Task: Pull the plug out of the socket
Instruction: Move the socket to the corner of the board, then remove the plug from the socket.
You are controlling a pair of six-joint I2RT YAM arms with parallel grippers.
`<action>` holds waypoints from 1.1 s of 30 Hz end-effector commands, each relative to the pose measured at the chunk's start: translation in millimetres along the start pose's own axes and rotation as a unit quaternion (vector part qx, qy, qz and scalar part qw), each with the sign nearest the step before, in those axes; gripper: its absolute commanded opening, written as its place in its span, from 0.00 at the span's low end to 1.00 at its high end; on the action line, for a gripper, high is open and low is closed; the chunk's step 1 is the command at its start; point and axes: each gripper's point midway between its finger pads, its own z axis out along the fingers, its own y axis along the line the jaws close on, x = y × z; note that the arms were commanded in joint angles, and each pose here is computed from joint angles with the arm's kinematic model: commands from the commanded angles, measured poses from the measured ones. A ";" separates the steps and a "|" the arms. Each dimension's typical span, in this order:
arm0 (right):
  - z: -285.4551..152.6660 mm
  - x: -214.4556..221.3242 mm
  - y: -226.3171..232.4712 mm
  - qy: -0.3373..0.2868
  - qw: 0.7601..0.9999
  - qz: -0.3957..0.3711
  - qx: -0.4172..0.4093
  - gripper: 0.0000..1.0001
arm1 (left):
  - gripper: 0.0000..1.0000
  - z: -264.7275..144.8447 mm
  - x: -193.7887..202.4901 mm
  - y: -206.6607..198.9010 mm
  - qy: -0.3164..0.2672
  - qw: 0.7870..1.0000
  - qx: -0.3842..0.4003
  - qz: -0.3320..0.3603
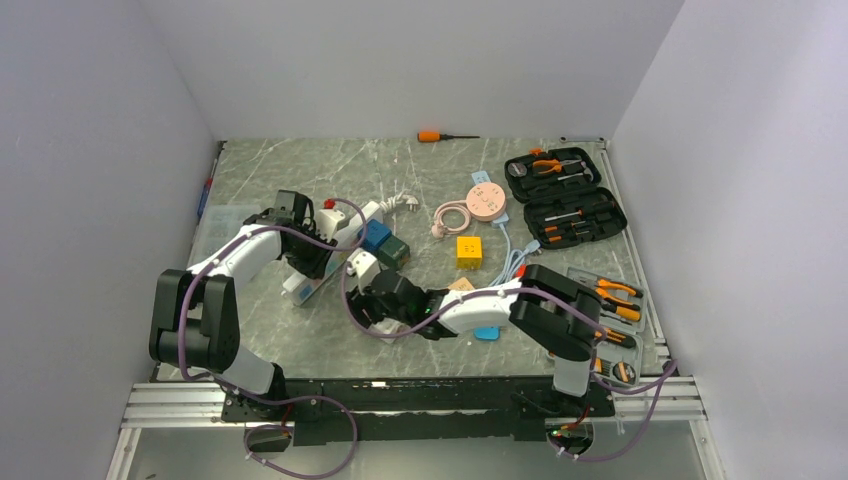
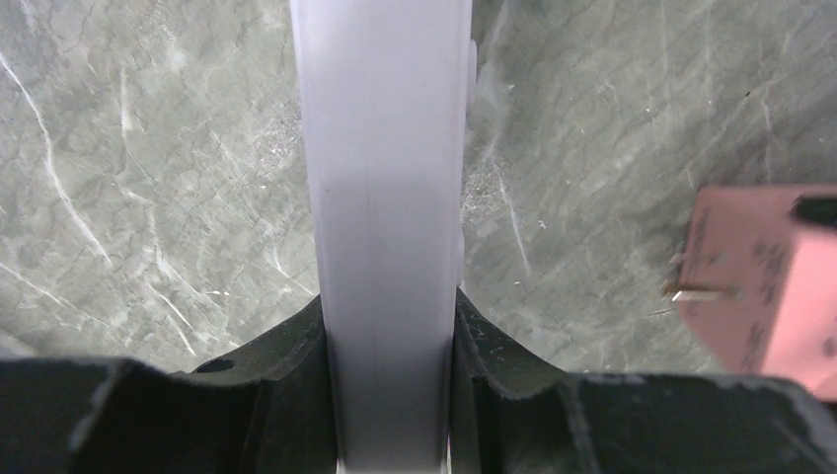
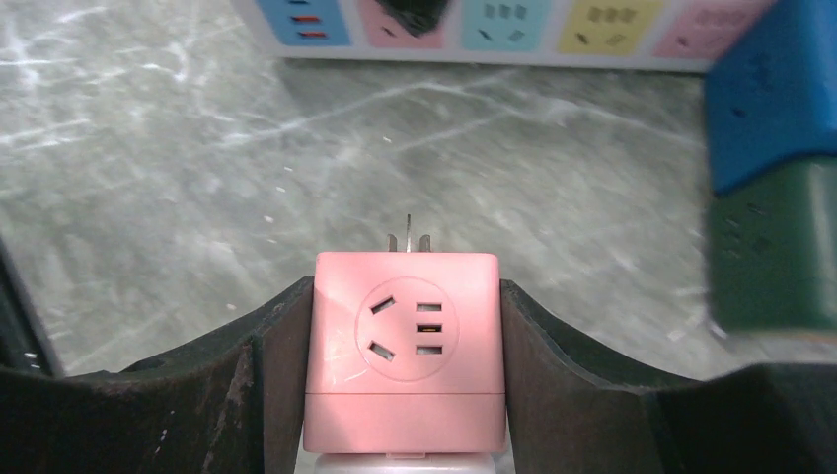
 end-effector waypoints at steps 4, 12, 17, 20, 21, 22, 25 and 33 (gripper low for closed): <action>15.0 -19.5 54.4 -0.005 0.998 0.004 -0.065 0.24 | 0.00 -13.7 -29.6 1.9 -0.047 0.999 0.004 0.011; -13.1 -29.0 25.3 -0.015 1.000 -0.005 -0.003 1.00 | 0.00 -11.3 -29.1 2.3 -0.046 0.999 0.006 0.016; -61.6 -87.5 -8.1 -0.081 0.996 0.001 0.030 1.00 | 0.00 -12.7 -27.9 2.4 -0.046 0.999 0.006 0.018; -91.0 -114.0 -36.2 -0.113 0.993 0.014 0.045 1.00 | 0.00 -14.1 -25.9 1.8 -0.048 0.999 0.008 0.019; -101.0 -120.4 -47.4 -0.122 0.991 0.021 0.050 1.00 | 0.00 -14.4 -25.1 1.2 -0.049 0.999 0.011 0.019; -109.7 -125.2 -58.4 -0.132 0.990 0.030 0.050 1.00 | 0.00 -14.9 -24.6 0.7 -0.050 0.999 0.013 0.019; -131.1 -130.5 -93.9 -0.152 0.984 0.053 0.074 1.00 | 0.00 -15.2 -22.5 0.3 -0.049 0.998 0.016 0.020; -116.5 -109.0 -170.3 -0.128 0.978 0.111 0.120 1.00 | 0.00 -17.2 -21.5 -6.1 -0.053 0.998 0.035 0.020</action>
